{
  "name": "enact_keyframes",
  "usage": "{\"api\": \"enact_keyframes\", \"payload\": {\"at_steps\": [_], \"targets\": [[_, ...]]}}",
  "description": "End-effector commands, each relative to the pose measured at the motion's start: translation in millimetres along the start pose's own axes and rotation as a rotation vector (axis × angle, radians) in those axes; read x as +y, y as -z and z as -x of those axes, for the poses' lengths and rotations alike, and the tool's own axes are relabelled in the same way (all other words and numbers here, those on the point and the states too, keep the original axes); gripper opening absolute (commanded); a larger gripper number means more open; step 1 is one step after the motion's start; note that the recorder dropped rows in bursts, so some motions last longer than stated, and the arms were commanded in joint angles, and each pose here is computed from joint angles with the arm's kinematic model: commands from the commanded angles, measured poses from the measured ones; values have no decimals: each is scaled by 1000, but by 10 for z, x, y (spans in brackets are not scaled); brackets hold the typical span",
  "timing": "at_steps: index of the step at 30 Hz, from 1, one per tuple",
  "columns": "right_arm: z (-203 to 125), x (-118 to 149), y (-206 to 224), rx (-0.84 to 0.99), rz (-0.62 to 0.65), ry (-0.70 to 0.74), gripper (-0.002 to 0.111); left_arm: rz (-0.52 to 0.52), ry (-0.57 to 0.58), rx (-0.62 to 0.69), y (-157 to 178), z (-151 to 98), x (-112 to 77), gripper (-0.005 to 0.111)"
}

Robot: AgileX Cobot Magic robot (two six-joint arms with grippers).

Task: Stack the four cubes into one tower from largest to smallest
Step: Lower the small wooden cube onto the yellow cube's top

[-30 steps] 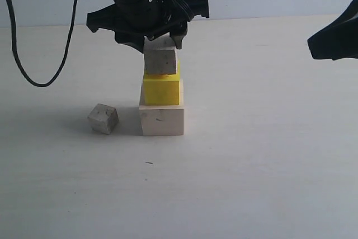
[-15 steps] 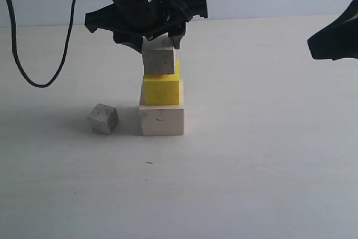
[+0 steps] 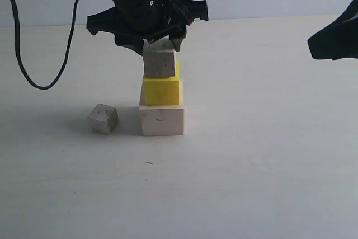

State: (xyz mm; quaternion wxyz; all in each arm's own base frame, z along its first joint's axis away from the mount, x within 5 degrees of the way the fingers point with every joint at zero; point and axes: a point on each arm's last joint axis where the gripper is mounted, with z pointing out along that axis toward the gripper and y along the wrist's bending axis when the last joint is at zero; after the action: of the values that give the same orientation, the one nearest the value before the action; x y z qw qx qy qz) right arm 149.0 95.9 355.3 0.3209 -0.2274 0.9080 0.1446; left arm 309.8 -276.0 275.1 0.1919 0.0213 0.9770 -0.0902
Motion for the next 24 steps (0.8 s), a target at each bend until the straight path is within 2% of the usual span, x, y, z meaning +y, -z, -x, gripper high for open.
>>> {"api": "enact_keyframes", "payload": {"at_steps": [1, 13, 15, 19, 21, 24], "targets": [[-2, 4, 15, -16, 3, -1, 0, -4, -2, -18, 33, 12, -12, 0], [-2, 6, 15, -16, 5, -3, 0, -6, 1, -6, 35, 1, -14, 0], [-2, 6, 15, -16, 5, -3, 0, -6, -1, -2, 35, -2, -14, 4], [-4, 6, 15, -15, 5, -3, 0, 0, 1, 10, 35, -12, -8, 38], [-4, 6, 15, -15, 5, -3, 0, 2, 1, 11, 35, -14, -6, 50], [-4, 6, 15, -15, 5, -3, 0, 2, 1, 11, 35, -14, -6, 58]]}}
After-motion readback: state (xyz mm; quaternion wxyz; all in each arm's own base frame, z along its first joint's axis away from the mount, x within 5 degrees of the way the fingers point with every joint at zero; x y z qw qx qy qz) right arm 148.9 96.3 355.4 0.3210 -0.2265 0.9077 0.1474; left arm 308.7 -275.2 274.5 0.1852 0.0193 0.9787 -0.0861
